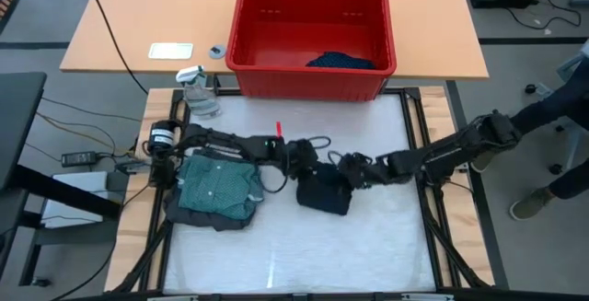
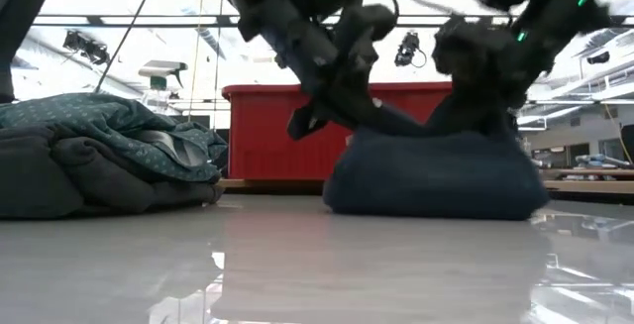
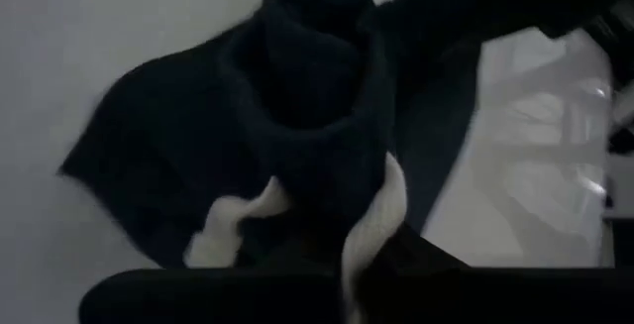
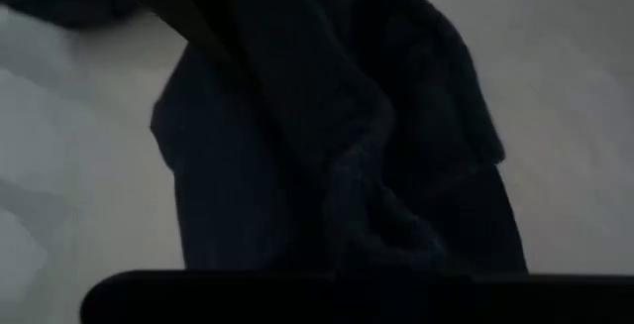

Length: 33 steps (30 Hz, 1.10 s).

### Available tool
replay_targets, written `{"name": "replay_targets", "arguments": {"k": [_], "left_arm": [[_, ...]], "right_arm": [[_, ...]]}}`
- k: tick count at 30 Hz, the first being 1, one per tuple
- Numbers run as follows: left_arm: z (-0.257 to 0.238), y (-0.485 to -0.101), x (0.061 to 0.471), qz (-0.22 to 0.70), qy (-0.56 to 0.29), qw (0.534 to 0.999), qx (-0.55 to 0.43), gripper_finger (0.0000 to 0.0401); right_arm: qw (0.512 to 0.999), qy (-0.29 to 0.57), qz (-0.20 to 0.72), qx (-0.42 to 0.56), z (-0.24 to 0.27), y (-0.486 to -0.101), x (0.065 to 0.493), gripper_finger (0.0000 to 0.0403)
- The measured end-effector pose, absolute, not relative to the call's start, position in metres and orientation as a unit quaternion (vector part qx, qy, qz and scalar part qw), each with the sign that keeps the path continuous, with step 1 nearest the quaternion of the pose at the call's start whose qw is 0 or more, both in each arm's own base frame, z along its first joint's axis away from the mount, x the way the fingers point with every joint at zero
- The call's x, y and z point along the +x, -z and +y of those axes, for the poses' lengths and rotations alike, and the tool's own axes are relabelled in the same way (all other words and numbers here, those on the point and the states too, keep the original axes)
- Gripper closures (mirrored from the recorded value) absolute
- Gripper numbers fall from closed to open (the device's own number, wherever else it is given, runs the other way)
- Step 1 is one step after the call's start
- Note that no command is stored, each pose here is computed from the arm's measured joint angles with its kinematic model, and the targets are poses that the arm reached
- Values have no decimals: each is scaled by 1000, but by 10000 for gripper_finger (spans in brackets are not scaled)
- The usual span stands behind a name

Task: Fold Laundry from Bin
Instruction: Fold the dark blue short on the table

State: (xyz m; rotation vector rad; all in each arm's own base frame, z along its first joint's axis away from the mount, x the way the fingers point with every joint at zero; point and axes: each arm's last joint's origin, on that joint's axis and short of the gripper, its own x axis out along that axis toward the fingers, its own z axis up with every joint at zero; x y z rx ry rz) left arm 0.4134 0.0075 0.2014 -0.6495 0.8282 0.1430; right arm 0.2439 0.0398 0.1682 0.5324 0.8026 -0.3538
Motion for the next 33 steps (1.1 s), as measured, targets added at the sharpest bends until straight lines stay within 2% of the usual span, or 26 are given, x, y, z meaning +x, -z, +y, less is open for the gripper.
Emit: {"name": "replay_targets", "arguments": {"k": [5, 8, 13, 16, 20, 24, 28, 31, 33], "left_arm": [[36, -186, 416, 402, -96, 856, -312, 388], [45, -171, 420, 406, -102, 855, -307, 388], [58, -159, 421, 409, -123, 842, -329, 369], [62, -162, 421, 400, -127, 845, -330, 342], [73, -174, 417, 386, -128, 855, -321, 303], [84, -191, 410, 369, -131, 866, -312, 278], [90, -208, 404, 354, -120, 877, -303, 271], [90, -222, 401, 337, -109, 890, -287, 271], [88, -229, 398, 336, -106, 892, -282, 271]], "right_arm": [[856, 160, 373, 321, 11, -145, 241, 380], [839, 182, 372, 352, 1, -139, 237, 364], [802, 232, 376, 402, -12, -136, 232, 306], [776, 262, 371, 438, -17, -137, 227, 265], [772, 278, 335, 464, -20, -148, 224, 225], [783, 308, 291, 455, -23, -162, 217, 217], [780, 343, 277, 444, -24, -171, 206, 219], [779, 327, 285, 453, -24, -174, 203, 222], [797, 304, 278, 441, -21, -178, 205, 226]]}}
